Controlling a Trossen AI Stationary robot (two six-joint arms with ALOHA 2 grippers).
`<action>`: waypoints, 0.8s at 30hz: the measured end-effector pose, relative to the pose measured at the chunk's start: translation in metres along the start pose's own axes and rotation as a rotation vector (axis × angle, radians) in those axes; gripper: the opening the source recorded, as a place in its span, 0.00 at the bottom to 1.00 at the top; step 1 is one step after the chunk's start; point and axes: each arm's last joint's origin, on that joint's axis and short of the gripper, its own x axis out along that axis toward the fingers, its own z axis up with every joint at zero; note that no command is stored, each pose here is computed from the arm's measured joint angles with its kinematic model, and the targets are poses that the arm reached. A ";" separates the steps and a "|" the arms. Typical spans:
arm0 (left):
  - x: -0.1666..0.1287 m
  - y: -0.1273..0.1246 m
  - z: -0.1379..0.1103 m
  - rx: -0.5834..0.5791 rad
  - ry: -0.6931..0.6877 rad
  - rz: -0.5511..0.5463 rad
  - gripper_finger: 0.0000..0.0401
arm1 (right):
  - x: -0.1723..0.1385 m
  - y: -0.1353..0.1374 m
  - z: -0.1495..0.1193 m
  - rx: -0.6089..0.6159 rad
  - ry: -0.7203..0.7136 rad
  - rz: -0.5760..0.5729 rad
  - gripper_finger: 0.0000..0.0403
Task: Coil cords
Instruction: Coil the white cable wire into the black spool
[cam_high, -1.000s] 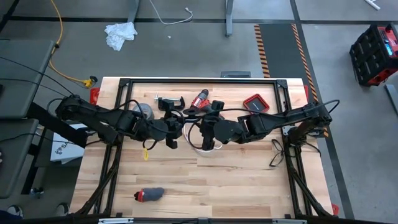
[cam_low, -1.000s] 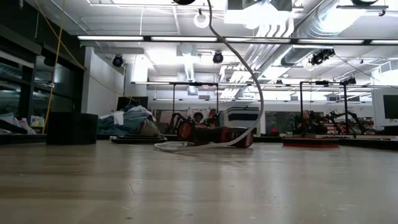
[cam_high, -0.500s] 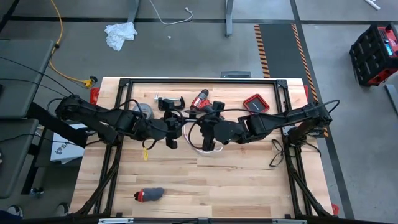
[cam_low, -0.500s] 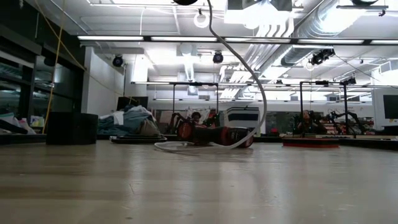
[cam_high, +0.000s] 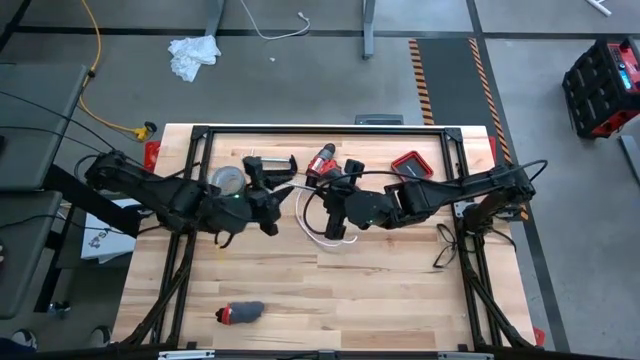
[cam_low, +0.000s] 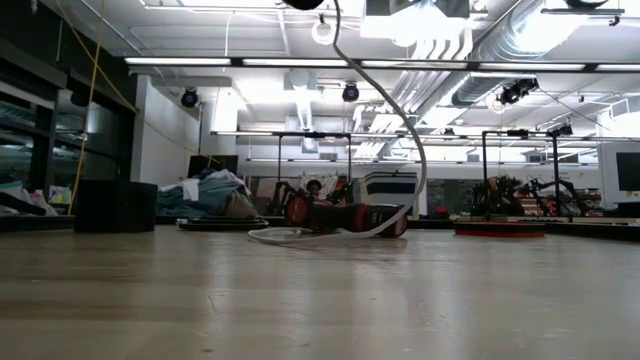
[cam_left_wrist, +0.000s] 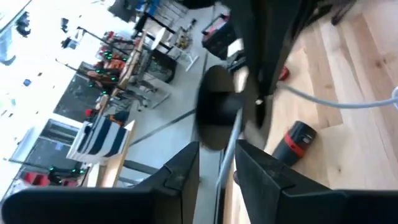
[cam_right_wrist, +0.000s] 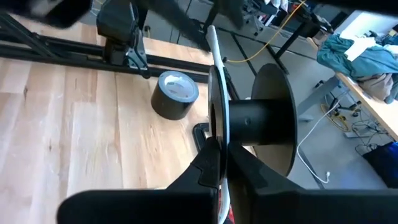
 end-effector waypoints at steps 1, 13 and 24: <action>-0.004 0.003 -0.001 -0.022 -0.002 0.015 0.26 | -0.001 -0.001 0.000 0.011 -0.002 0.000 0.00; -0.050 0.057 -0.012 -0.689 -0.310 -0.338 0.27 | -0.010 -0.003 0.008 0.232 -0.056 0.294 0.00; -0.062 0.038 -0.006 -0.461 -0.385 -0.484 0.21 | -0.011 -0.003 0.016 0.352 -0.110 0.445 0.00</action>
